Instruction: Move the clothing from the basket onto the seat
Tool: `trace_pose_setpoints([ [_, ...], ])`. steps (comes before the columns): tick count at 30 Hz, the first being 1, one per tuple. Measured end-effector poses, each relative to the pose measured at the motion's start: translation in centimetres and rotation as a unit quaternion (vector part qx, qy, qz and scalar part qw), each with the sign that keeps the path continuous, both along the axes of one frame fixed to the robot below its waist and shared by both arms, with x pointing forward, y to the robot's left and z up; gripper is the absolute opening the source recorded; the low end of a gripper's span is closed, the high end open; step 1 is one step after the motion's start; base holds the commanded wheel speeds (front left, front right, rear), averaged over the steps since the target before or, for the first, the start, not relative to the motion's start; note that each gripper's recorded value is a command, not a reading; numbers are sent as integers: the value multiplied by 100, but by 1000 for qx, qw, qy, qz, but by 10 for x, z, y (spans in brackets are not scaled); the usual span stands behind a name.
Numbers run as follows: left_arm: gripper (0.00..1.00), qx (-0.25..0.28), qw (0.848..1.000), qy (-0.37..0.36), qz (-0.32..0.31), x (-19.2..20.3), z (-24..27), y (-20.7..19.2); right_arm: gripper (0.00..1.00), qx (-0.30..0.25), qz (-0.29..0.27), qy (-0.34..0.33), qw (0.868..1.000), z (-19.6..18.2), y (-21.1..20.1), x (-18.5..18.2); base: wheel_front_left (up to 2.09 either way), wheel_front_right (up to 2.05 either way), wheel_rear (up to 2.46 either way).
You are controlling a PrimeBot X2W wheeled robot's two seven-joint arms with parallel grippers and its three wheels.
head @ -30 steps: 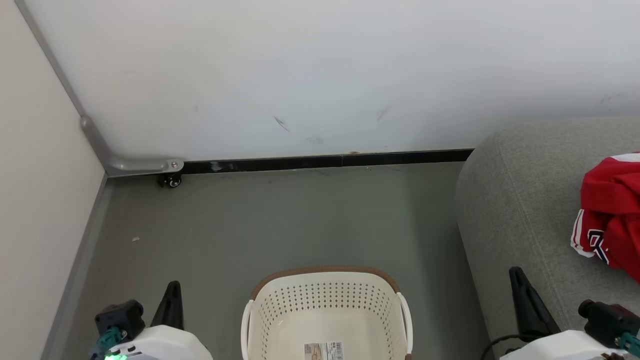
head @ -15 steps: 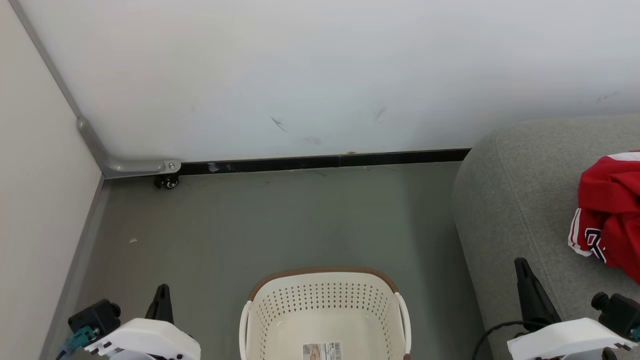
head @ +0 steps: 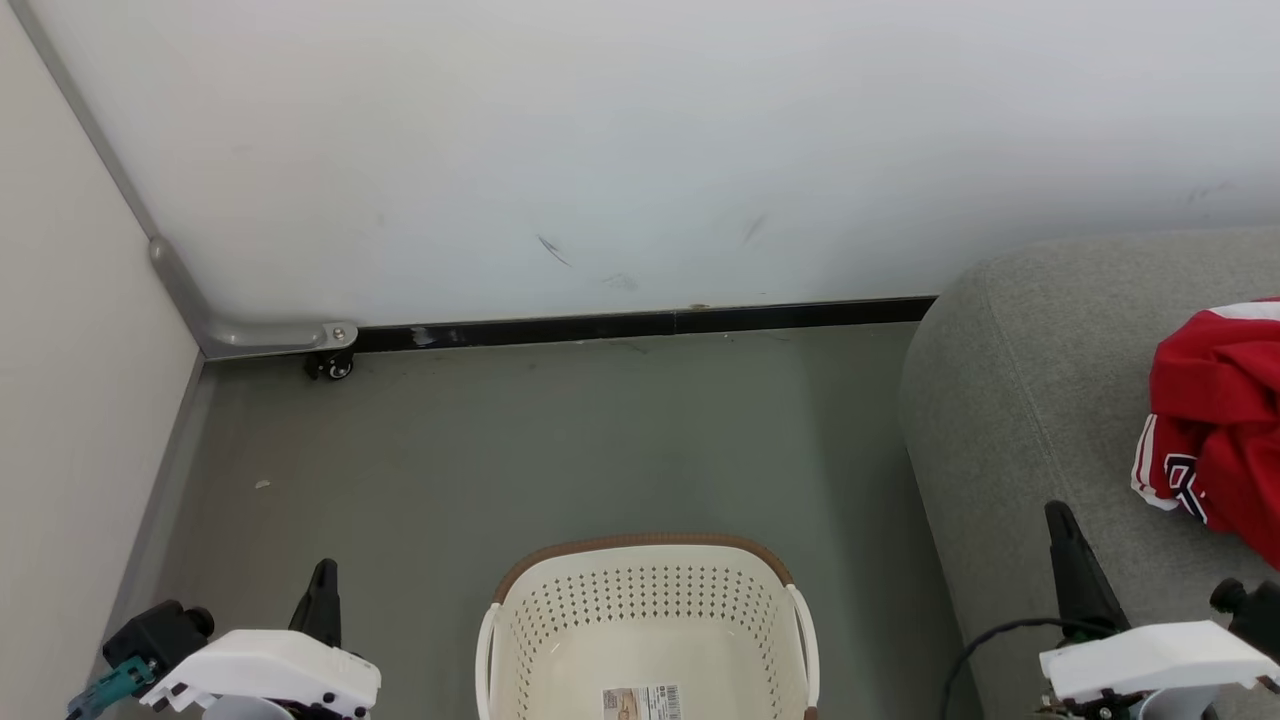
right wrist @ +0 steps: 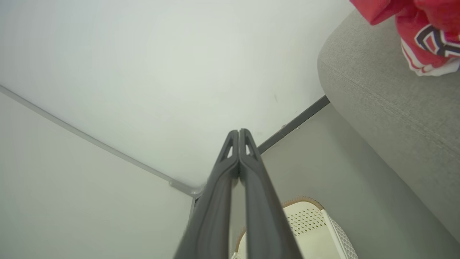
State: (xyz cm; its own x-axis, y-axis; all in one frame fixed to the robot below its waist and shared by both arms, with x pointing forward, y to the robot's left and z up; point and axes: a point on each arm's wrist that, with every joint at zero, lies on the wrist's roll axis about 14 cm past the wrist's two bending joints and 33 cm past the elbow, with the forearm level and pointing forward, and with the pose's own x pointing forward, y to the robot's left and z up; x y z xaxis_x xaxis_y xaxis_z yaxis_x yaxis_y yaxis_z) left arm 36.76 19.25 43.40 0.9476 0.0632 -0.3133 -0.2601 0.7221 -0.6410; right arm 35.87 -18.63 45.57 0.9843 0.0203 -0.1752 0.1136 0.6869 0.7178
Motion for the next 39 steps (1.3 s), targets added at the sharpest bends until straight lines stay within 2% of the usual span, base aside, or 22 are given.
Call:
trace_pose_setpoints([
  [19,0,-140,990,-27,17,6,12,-2,0,126,-31,-10,991,7,-8,5,0,0,0],
  [28,0,-207,977,-45,24,9,21,-3,0,190,-42,-25,981,17,-11,13,0,0,0],
  [39,0,-289,954,-74,32,13,35,-2,0,266,-58,-25,962,15,-14,11,0,0,0],
])
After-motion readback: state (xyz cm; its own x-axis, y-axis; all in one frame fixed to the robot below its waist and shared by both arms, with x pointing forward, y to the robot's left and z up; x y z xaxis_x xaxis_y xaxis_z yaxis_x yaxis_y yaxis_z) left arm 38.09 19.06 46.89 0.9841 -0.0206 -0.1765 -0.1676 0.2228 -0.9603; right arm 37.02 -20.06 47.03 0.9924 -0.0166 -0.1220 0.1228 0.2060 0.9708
